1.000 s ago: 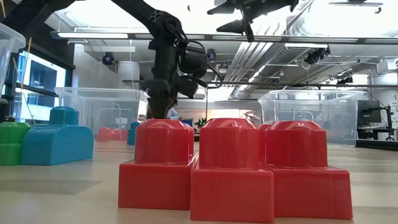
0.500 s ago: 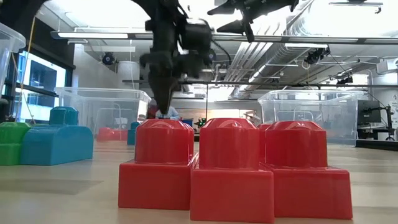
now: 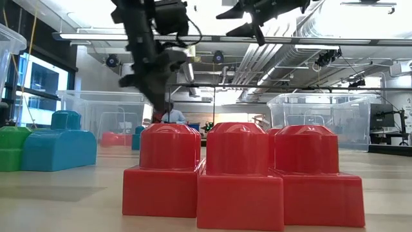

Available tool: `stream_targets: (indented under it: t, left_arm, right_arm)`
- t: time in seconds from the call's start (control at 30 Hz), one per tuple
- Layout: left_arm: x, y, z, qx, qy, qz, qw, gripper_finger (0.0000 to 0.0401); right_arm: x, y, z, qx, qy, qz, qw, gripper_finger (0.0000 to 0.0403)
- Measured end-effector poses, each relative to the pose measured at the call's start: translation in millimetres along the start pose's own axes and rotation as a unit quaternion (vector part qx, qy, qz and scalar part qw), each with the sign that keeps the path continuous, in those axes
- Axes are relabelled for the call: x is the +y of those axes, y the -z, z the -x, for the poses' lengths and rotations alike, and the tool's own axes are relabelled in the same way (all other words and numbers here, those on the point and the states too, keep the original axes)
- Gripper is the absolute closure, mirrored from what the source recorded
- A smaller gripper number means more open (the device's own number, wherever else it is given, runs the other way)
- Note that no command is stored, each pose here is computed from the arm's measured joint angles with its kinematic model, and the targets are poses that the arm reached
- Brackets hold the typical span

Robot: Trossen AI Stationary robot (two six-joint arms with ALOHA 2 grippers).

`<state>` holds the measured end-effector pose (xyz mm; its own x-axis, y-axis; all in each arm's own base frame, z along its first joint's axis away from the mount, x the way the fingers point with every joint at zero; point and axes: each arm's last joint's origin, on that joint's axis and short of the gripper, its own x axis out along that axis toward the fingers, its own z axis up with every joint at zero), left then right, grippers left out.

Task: Sort blocks
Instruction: Put the red game piece into the top left transparent bin

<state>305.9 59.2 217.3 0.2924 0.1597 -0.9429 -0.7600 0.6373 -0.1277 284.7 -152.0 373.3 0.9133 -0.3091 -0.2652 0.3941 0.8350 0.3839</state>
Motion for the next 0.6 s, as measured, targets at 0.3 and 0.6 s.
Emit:
stream_targets:
  t: [0.3, 0.6]
  left_arm:
    - [-2.4, 11.0, -25.0, -0.019, 0.018, 0.111, 0.993, 0.0235]
    - [-1.2, 7.3, -40.1, -0.030, -0.005, 0.130, 0.991, 0.0151]
  right_arm:
    - [-14.2, -0.3, 2.5, 0.014, 0.028, -0.013, 0.999, 0.0231]
    - [-15.7, 1.7, 2.8, 0.025, 0.034, -0.015, 0.999, 0.0231]
